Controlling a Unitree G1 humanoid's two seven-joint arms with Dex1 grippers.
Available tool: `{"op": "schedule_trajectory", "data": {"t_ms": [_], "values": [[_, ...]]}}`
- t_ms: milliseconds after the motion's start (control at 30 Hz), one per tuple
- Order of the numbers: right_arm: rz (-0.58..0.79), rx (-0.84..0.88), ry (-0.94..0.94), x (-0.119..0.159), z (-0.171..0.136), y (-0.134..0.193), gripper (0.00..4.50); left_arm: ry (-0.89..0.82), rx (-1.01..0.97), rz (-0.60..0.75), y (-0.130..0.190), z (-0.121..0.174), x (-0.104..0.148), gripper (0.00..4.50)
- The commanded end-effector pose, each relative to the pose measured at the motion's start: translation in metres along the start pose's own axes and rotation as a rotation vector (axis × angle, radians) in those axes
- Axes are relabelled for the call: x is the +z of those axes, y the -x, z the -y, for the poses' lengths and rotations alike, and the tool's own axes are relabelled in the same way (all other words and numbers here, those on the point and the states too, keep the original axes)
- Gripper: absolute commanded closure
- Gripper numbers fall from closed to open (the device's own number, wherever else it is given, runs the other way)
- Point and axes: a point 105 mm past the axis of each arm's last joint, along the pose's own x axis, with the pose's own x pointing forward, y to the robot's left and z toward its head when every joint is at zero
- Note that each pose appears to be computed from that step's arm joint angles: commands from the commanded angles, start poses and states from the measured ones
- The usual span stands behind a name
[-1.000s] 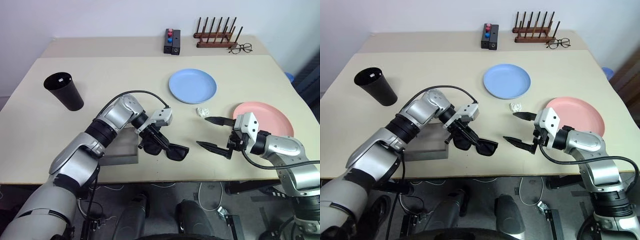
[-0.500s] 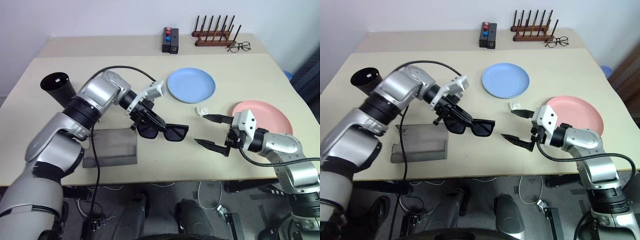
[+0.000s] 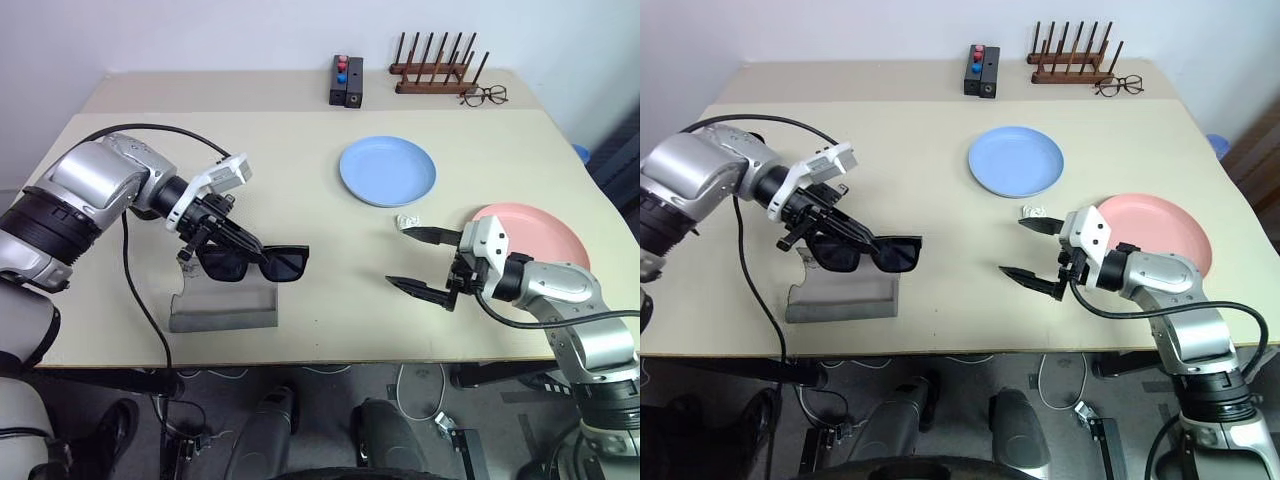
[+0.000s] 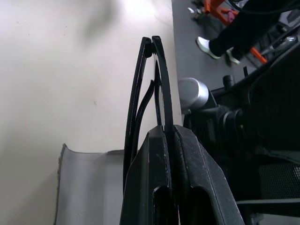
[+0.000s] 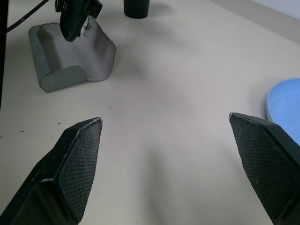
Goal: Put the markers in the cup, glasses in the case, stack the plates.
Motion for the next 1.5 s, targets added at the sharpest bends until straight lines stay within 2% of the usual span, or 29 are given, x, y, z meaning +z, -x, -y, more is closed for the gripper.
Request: {"op": "schedule_trajectory", "data": {"t_ms": [33,233,533,933,1133,1500], "values": [[0.034,0.013,0.03,0.009,0.002,-0.002,0.06,-0.005,0.015,0.046,0.007,0.001,-0.006,4.45],[0.03,0.022,0.033,0.007,0.003,-0.004,0.06,0.064,0.058,0.013,0.012,-0.003,-0.036,4.45],[0.027,0.036,0.028,0.008,0.0,0.0,0.06,0.084,0.085,0.03,0.021,-0.004,-0.052,4.45],[0.126,0.133,-0.047,0.028,-0.02,0.001,0.06,0.087,0.042,0.032,0.014,0.006,-0.082,4.45],[0.134,0.132,-0.054,0.031,-0.018,-0.001,0.06,0.088,0.019,0.068,0.006,0.003,-0.081,4.45],[0.115,0.112,-0.046,0.027,-0.014,0.001,0.06,0.207,-0.021,0.098,-0.006,-0.001,-0.081,4.45]]}}
